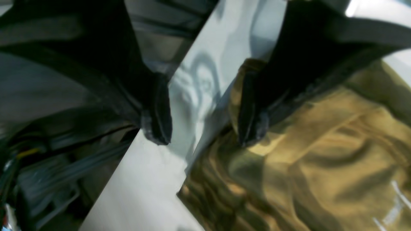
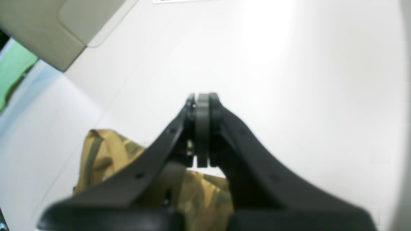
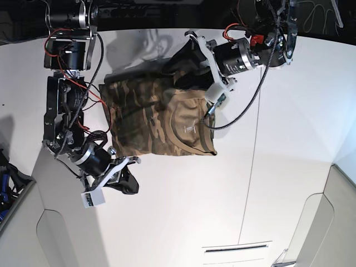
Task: Fold the T-shirt properly
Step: 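Press and square the folded shirt edges with both grippers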
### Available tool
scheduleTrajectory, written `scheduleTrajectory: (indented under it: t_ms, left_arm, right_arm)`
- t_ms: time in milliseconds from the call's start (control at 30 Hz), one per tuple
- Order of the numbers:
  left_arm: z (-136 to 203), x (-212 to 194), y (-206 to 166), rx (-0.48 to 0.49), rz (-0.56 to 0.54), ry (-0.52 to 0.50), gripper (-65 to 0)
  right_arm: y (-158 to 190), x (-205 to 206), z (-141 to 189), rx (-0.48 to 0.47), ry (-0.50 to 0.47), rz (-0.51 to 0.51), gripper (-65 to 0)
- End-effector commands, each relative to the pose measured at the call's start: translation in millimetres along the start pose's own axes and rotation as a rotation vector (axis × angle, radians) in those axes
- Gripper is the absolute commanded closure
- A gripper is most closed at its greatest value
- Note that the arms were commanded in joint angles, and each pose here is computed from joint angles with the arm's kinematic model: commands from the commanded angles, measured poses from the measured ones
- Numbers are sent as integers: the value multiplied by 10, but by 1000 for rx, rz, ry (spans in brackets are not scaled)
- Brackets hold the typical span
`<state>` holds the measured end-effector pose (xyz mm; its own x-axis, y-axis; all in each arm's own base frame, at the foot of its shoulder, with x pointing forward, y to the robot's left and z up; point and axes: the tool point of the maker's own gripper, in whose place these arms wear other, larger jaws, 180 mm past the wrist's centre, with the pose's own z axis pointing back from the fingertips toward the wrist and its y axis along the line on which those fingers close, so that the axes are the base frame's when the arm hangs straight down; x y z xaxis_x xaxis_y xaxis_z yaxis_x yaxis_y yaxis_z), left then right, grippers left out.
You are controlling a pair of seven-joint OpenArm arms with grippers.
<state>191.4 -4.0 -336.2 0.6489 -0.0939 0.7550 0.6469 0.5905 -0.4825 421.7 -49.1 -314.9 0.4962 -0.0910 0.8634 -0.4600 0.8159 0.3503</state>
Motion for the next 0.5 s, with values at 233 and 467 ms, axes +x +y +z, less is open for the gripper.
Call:
scheduleTrajectory:
  t_ms: [233,467]
  left_arm:
    - [-50,-343,270,86,-12,105,-365]
    - [56,-319,798,245,48,98,-365]
  right_arm:
    - [-248,-354,-277,-23,68,-100,0]
    - [-222,-613,-225,6,152,-169,0]
